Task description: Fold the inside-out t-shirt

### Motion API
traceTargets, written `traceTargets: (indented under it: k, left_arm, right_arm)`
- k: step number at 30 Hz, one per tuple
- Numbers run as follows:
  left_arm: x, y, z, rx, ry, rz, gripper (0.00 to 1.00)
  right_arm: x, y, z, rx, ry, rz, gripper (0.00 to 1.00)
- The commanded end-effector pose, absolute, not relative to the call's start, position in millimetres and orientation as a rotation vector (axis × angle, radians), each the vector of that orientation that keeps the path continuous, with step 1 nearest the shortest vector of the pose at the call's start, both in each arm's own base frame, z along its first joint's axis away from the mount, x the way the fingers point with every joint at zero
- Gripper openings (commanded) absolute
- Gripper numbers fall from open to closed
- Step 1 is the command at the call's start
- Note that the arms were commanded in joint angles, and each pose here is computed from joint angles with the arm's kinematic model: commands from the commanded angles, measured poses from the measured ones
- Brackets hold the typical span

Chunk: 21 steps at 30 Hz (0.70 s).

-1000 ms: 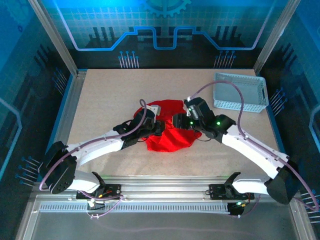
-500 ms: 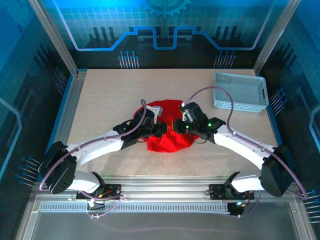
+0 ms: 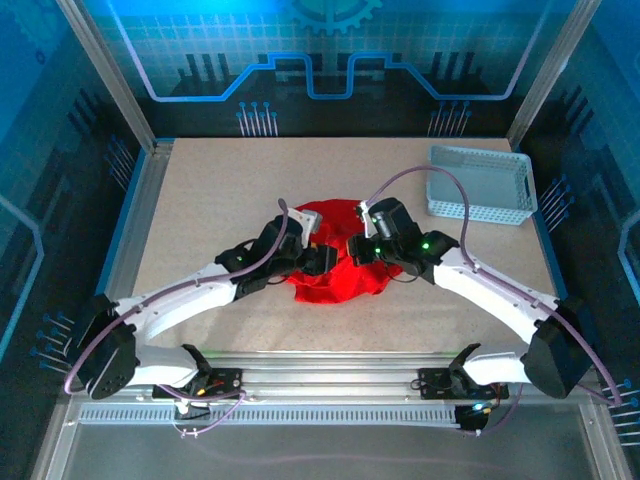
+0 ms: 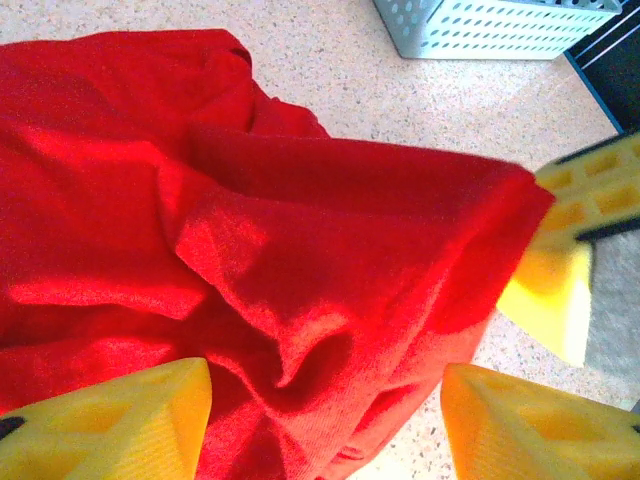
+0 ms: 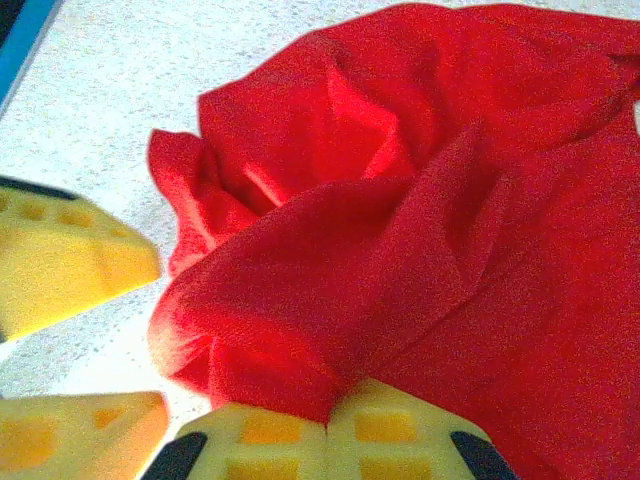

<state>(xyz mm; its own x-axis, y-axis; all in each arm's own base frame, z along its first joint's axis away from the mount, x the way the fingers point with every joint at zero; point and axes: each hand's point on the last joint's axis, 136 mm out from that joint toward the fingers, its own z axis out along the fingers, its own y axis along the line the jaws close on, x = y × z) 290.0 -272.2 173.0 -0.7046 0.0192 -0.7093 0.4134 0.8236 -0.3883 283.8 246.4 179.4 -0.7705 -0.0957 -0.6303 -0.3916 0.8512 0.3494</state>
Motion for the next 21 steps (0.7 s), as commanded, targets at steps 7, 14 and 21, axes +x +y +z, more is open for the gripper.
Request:
traceTargets:
  k: [7,14,21]
  left_arm:
    - [279.1,-283.9,187.6,0.45,2.192,-0.759,0.86]
    - [287.9,-273.1,166.5,0.458,2.263,-0.607,0.82]
    - [308.1,-273.2,178.0,0.39,2.228,-0.545,0.52]
  right_arm:
    - [281.7,251.4,205.0,-0.421,2.354,0.633,0.0]
    - [277.7,263.8,216.6,-0.49,2.308,0.703,0.0]
    - [267.4,262.4,207.9,-0.558,2.311,0.671,0.0]
